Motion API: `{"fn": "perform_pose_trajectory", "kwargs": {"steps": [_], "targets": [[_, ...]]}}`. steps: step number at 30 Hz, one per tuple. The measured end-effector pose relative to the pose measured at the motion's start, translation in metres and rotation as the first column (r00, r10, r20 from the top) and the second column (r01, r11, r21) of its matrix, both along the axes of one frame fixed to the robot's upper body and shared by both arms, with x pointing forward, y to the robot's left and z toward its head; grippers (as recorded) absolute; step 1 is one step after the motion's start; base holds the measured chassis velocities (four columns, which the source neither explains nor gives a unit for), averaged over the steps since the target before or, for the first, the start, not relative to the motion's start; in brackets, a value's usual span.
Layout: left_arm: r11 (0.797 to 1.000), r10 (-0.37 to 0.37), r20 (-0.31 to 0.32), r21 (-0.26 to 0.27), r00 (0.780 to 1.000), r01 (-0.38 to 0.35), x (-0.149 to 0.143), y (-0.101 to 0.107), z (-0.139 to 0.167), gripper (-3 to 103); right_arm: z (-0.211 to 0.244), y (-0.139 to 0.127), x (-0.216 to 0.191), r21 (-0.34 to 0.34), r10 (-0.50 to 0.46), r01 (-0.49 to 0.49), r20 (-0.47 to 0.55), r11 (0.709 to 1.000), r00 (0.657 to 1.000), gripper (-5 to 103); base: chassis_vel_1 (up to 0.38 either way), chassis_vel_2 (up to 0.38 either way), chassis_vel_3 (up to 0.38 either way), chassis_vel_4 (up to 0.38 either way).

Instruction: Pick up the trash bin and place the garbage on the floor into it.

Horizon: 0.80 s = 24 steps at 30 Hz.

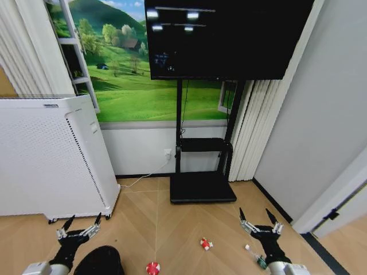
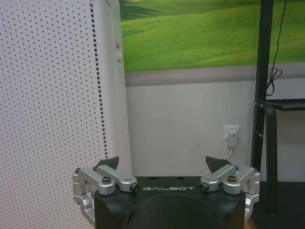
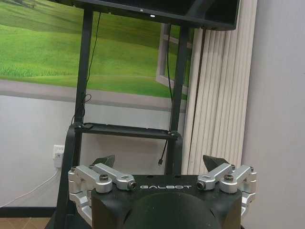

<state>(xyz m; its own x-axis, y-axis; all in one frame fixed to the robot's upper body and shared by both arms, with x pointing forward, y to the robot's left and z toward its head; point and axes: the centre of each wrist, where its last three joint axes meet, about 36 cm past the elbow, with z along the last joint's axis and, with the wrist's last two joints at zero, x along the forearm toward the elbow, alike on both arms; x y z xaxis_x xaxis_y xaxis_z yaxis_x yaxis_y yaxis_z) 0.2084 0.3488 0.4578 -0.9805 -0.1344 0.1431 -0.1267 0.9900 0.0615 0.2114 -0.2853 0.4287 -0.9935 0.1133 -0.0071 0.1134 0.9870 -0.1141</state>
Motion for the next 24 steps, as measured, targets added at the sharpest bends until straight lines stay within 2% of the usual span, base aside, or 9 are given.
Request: {"fn": "perform_pose_trajectory", "kwargs": {"steps": [8,15,24], "targets": [[1.000,-0.018,-0.004,0.002,1.000,0.018,0.0001,-0.0027,-0.0019,99,-0.0001,-0.0005,-0.0004,-0.002,0.000,0.000,0.003,1.000,1.000,100,0.000,0.000,0.000,0.000],[0.998,-0.042,-0.013,0.036,0.999,0.043,-0.0016,-0.0004,-0.0020,102,-0.0030,0.0053,-0.0025,0.003,0.014,-0.014,-0.002,1.000,1.000,100,0.000,0.000,0.000,0.000],[0.996,-0.064,-0.024,0.053,0.998,0.065,-0.0037,0.0000,-0.0036,99,-0.0048,0.0061,-0.0032,-0.002,0.020,-0.020,-0.003,1.000,1.000,100,0.000,0.000,0.000,0.000]]}}
